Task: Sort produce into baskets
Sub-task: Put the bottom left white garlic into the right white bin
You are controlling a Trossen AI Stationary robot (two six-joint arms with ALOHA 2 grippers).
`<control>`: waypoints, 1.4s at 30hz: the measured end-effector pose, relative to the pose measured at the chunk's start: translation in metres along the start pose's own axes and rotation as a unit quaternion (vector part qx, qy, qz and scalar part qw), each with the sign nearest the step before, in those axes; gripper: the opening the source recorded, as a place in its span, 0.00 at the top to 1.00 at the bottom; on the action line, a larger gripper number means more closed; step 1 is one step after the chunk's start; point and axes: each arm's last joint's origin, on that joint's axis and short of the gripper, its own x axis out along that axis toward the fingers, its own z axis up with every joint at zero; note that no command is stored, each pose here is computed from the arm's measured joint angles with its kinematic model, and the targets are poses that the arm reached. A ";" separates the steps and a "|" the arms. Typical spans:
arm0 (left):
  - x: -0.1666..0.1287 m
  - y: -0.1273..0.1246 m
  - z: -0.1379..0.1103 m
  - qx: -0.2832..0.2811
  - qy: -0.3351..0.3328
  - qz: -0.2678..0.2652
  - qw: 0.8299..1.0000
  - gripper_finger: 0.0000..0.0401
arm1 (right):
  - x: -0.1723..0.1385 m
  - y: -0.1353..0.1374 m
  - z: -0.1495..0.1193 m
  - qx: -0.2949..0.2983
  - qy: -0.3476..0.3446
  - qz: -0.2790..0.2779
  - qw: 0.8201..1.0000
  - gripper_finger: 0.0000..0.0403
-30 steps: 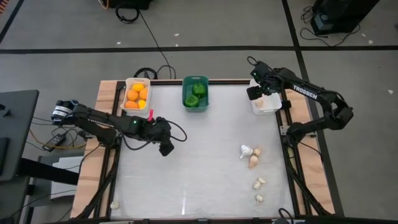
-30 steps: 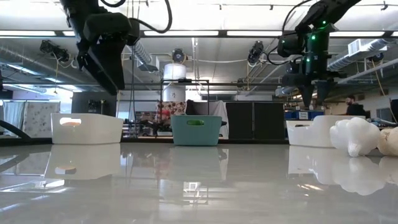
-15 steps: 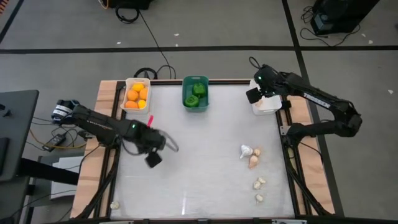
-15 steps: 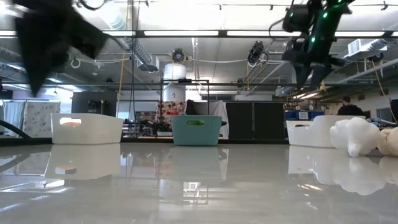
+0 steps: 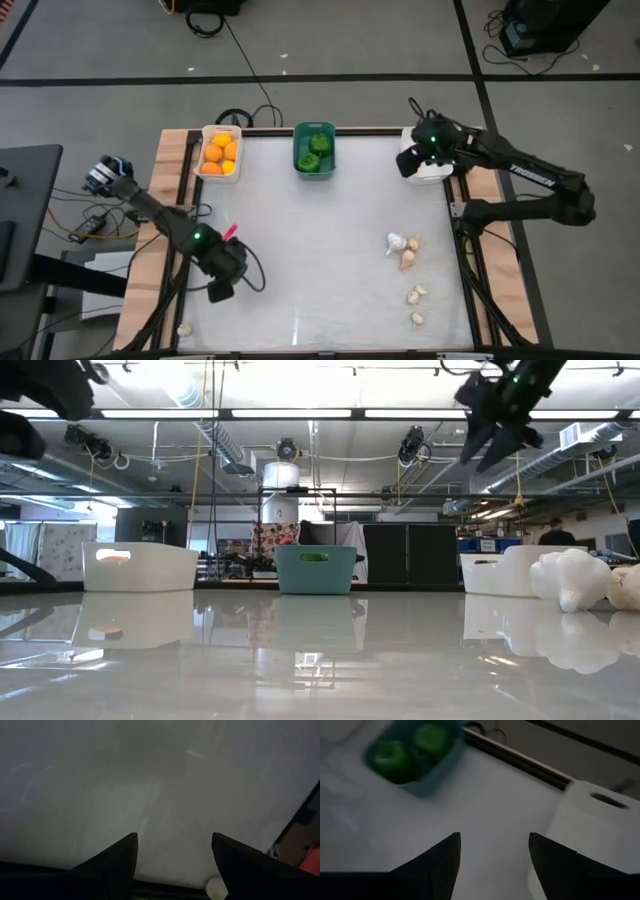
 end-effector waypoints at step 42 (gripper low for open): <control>0.074 -0.030 -0.045 0.025 0.157 -0.034 0.987 0.35 | 0.010 0.098 -0.032 -0.076 -0.016 0.114 0.990 0.39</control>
